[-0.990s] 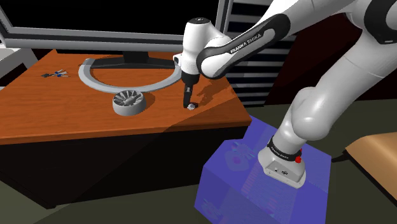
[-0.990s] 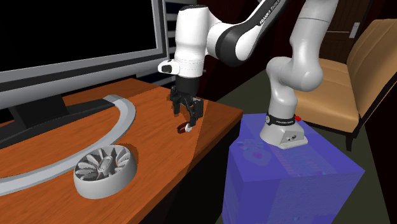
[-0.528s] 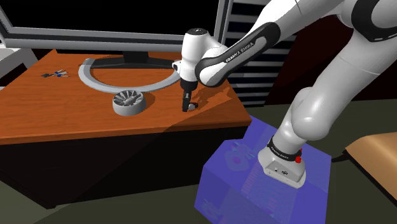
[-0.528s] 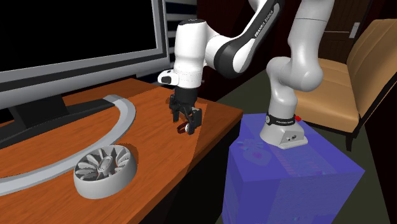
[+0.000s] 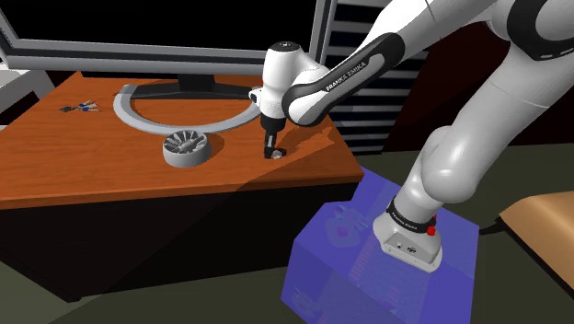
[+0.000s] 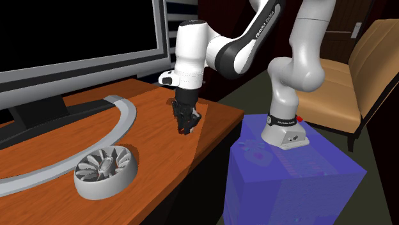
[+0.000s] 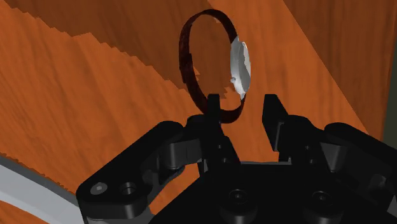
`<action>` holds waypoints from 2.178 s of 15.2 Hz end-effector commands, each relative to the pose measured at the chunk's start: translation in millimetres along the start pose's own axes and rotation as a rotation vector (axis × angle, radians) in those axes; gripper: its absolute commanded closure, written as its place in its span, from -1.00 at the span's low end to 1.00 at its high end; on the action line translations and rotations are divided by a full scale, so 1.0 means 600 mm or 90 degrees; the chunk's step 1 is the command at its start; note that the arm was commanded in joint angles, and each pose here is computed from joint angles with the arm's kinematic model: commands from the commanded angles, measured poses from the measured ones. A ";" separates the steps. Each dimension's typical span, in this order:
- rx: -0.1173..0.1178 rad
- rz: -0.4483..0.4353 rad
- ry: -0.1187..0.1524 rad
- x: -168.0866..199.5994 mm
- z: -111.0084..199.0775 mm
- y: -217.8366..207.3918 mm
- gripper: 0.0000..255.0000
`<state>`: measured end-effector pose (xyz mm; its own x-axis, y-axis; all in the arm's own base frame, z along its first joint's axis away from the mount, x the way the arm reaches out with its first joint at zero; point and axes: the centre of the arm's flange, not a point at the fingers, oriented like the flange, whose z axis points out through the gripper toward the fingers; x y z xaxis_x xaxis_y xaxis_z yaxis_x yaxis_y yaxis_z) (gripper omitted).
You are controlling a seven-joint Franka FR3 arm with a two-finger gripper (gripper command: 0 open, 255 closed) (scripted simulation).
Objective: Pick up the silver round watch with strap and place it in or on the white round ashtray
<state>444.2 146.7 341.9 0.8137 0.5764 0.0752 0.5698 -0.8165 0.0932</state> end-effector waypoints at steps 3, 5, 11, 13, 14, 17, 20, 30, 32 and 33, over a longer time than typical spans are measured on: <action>0.000 0.000 0.000 0.000 0.000 0.000 1.00; 0.000 0.000 0.000 0.000 0.000 0.000 1.00; 0.000 0.000 0.000 0.002 -0.026 0.002 1.00; 0.000 0.000 0.000 0.003 -0.044 0.004 1.00; 0.000 0.000 0.000 0.004 -0.052 0.005 1.00; 0.000 0.000 0.000 0.006 -0.079 0.007 1.00; 0.000 0.000 0.000 0.008 -0.105 0.010 1.00; 0.000 0.000 0.000 0.015 -0.192 0.018 1.00; 0.000 0.000 0.000 0.015 -0.204 0.019 1.00; 0.000 0.000 0.000 0.037 -0.204 0.017 1.00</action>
<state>449.7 150.5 463.7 0.8136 0.5764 0.0758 0.5697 -0.8165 0.0936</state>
